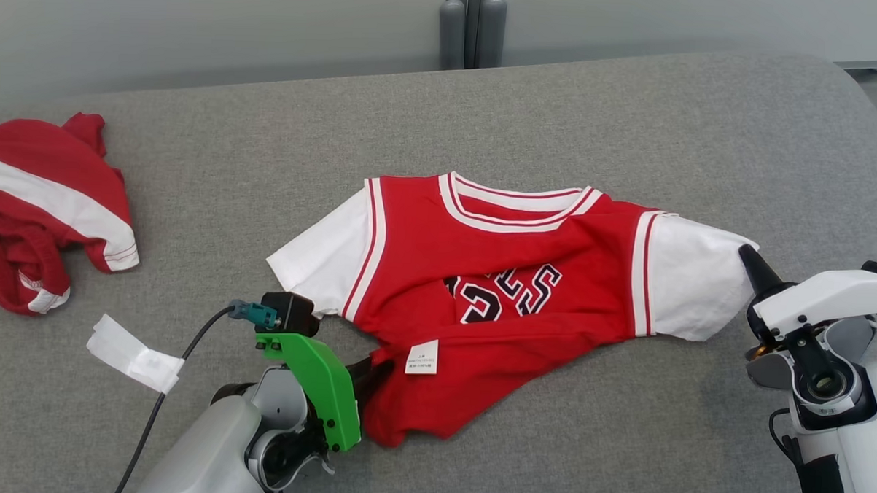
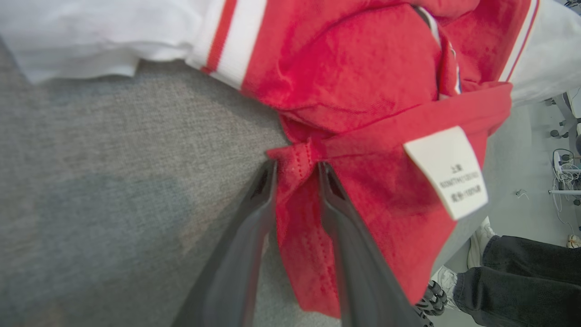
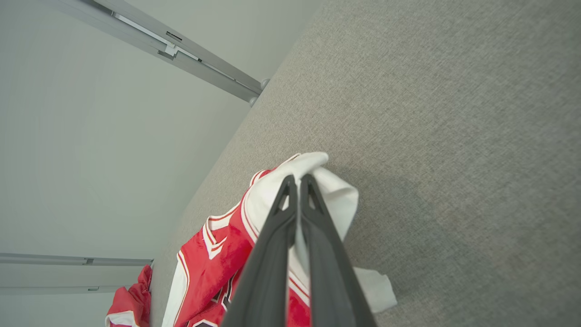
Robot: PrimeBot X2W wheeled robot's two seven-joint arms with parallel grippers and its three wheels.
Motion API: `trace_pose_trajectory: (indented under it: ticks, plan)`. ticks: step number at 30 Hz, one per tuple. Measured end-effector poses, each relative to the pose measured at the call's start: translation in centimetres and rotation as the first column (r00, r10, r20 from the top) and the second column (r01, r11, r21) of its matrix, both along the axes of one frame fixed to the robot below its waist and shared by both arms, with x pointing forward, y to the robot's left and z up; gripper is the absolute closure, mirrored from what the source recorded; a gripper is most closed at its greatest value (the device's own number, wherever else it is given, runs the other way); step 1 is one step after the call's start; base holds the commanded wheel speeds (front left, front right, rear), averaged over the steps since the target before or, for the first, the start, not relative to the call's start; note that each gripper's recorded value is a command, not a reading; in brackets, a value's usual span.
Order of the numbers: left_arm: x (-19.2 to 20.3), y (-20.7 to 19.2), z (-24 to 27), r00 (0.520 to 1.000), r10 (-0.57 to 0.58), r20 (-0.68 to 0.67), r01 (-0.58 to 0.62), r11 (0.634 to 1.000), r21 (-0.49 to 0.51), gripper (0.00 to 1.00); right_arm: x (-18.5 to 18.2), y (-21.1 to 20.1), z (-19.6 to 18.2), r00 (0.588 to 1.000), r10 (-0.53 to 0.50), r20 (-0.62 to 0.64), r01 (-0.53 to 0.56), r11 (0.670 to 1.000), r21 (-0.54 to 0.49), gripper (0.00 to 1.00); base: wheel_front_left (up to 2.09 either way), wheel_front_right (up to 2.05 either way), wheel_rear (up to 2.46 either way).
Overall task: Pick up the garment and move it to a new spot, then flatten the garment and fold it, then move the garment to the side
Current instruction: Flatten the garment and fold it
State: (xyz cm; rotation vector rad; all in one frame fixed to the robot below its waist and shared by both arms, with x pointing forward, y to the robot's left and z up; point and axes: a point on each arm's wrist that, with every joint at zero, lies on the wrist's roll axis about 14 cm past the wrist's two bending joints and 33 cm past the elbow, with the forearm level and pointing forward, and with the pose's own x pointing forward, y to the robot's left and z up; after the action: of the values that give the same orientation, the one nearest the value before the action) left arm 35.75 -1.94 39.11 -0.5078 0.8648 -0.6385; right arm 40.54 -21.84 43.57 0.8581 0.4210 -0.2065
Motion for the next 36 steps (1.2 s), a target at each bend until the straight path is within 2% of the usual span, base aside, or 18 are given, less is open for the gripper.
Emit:
trace_pose_trajectory:
  ticks: [4,5,6,14,16,21,24,27,31,34,36]
  plan:
    - [-0.1,-0.2,-0.1,1.000,-0.013,0.000,0.013,1.000,0.003,0.60,0.0,-0.1,0.1,1.000,-0.002,0.002,0.002,1.000,-0.001,1.00,0.00,0.00,0.00]
    - [0.0,-0.2,-0.1,1.000,-0.015,0.002,0.015,1.000,0.005,0.83,0.0,-0.1,0.1,1.000,-0.002,0.002,0.002,1.000,-0.001,1.00,0.00,0.00,0.00]
    - [0.0,-0.3,-0.1,1.000,-0.018,0.003,0.018,1.000,0.004,1.00,0.0,-0.1,0.1,1.000,-0.002,0.002,0.002,1.000,-0.001,1.00,0.00,0.00,0.00]
    - [0.1,-0.3,0.1,1.000,-0.008,0.026,0.008,1.000,0.003,1.00,0.1,0.1,0.3,1.000,0.002,0.010,-0.002,1.000,0.001,1.00,0.00,0.00,0.00]
    - [0.8,-0.1,0.9,0.997,0.012,0.078,-0.012,1.000,0.000,1.00,0.3,0.1,0.7,1.000,0.001,0.024,-0.001,1.000,0.002,1.00,0.00,0.00,0.00]
    - [3.5,0.1,4.8,0.976,0.084,0.200,-0.068,0.994,-0.085,1.00,1.2,0.2,2.9,0.994,0.004,0.105,-0.006,1.000,0.013,1.00,0.00,0.00,0.00]
    - [4.3,-0.2,8.0,0.954,0.099,0.284,-0.062,0.988,-0.138,1.00,2.5,0.8,6.1,0.978,0.012,0.209,-0.022,0.999,0.045,1.00,0.00,0.00,0.00]
    - [5.6,1.1,11.6,0.909,0.133,0.394,-0.071,0.983,-0.170,1.00,4.1,0.9,11.3,0.932,-0.006,0.362,-0.031,0.995,0.095,1.00,0.00,0.00,0.00]
    - [7.7,4.6,18.5,0.791,0.224,0.570,-0.112,0.968,-0.225,1.00,4.9,-0.7,19.6,0.814,-0.085,0.574,-0.008,0.987,0.159,1.00,0.00,0.00,0.00]
    - [7.7,6.8,23.4,0.704,0.285,0.650,-0.119,0.950,-0.288,1.00,4.2,-1.8,23.7,0.734,-0.137,0.665,-0.006,0.978,0.208,1.00,0.00,0.00,0.00]
    - [7.3,8.1,25.6,0.669,0.306,0.677,-0.117,0.943,-0.311,1.00,3.6,-2.0,25.4,0.701,-0.154,0.696,-0.015,0.973,0.230,1.00,0.00,0.00,0.00]
